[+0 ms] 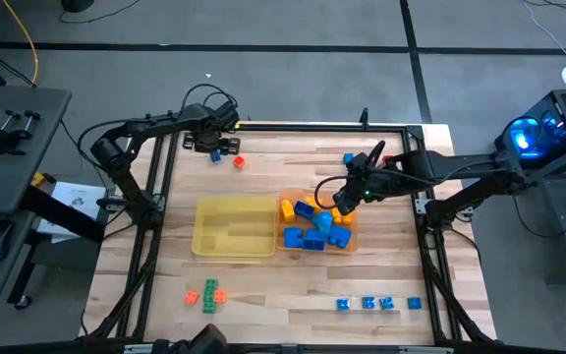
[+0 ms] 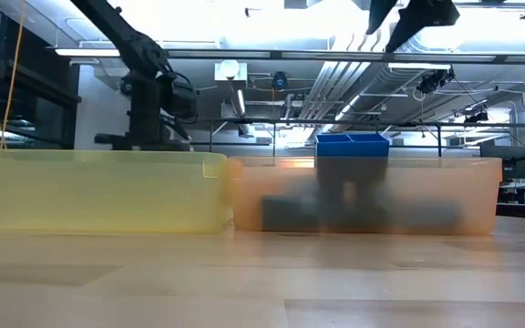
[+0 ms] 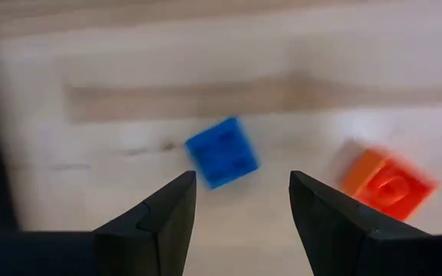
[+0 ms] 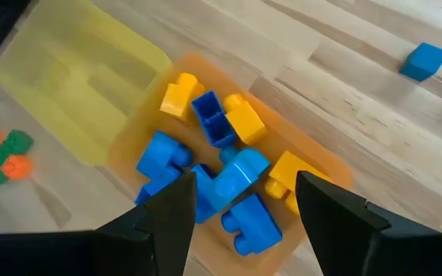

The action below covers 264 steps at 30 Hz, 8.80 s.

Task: Sort blocks by size
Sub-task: Put the small blue game piece into the yellow bin, then put the top small green game piece into the yellow bin, then put the left small orange game piece into the yellow bin

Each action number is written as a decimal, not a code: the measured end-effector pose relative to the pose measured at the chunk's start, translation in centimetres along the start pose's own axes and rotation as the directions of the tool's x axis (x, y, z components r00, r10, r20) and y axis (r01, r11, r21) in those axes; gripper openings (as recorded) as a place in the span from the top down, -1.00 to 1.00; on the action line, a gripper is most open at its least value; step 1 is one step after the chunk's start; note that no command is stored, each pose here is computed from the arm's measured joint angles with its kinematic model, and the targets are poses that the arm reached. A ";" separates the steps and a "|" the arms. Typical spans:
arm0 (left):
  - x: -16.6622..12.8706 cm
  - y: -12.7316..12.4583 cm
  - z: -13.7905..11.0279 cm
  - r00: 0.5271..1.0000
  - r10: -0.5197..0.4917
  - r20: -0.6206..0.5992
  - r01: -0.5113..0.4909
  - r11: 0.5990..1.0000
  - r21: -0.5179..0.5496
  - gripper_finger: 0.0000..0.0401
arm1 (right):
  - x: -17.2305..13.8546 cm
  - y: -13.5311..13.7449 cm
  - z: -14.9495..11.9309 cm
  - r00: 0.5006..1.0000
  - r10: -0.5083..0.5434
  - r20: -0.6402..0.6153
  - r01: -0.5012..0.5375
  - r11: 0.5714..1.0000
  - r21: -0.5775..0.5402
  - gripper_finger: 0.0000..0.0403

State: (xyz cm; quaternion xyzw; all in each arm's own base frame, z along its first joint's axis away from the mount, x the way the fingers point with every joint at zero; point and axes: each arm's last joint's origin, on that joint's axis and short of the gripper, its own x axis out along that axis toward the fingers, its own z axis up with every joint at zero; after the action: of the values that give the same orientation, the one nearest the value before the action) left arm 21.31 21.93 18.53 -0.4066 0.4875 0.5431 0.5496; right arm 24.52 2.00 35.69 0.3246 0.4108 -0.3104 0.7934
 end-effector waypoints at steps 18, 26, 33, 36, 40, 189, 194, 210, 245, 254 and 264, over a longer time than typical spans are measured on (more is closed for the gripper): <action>0.4 0.2 0.7 0.996 0.056 0.072 -0.022 0.914 -0.406 0.04 | 0.3 -0.1 -0.1 1.000 -0.009 0.004 0.009 0.999 -0.053 -0.08; 2.1 0.0 0.5 0.996 0.089 -0.015 -0.087 0.902 -0.423 0.04 | 0.3 -0.1 -0.1 1.000 -0.008 0.004 0.009 0.998 -0.057 -0.08; 3.1 -0.1 0.7 0.995 0.099 -0.031 -0.103 0.900 -0.423 0.04 | 0.3 -0.1 -0.1 1.000 -0.018 0.019 0.019 0.998 -0.056 -0.08; 3.4 -0.1 0.6 0.994 0.105 -0.037 -0.111 0.900 -0.422 0.04 | 0.3 -0.1 -0.1 1.000 -0.018 0.020 0.019 0.998 -0.057 -0.08; 4.1 -0.3 0.6 0.991 0.120 -0.055 -0.131 0.888 -0.441 0.04 | 0.3 -0.1 -0.1 1.000 -0.018 0.019 0.019 0.998 -0.056 -0.08; -11.4 -1.7 -24.3 0.868 -0.489 -0.089 0.462 0.728 0.507 0.03 | 0.9 -0.8 1.9 0.999 0.005 0.050 0.000 0.993 -0.115 -0.08; -11.5 -1.7 -24.5 0.855 -0.483 -0.188 0.505 0.696 0.510 -0.22 | 0.9 -0.8 1.9 0.999 0.005 0.050 0.001 0.993 -0.115 -0.08; -11.1 3.3 -40.8 0.851 -0.396 -0.346 0.399 0.057 0.915 -0.19 | 0.9 -0.8 1.9 0.999 0.005 0.050 0.001 0.993 -0.121 -0.08; -4.2 1.9 -45.6 0.958 -0.205 -0.200 0.161 -0.194 0.968 0.16 | 0.9 -0.8 1.9 0.999 0.004 0.050 0.001 0.996 -0.093 -0.08; -11.8 2.8 -40.5 0.897 -0.363 -0.253 0.295 0.066 0.953 0.55 | 0.9 -0.9 1.7 1.000 0.001 0.015 0.001 0.995 -0.100 -0.08; -15.5 2.6 -27.5 0.855 -0.433 0.285 0.060 0.629 0.775 0.48 | 0.9 -1.0 1.7 1.000 -0.005 0.023 0.008 0.995 -0.098 -0.08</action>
State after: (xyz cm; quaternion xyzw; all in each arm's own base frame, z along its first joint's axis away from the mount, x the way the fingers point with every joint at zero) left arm 17.16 -7.87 28.54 -0.0756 0.4629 0.2914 0.8337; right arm 24.97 -0.10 35.48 0.2802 0.4175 -0.2961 0.8121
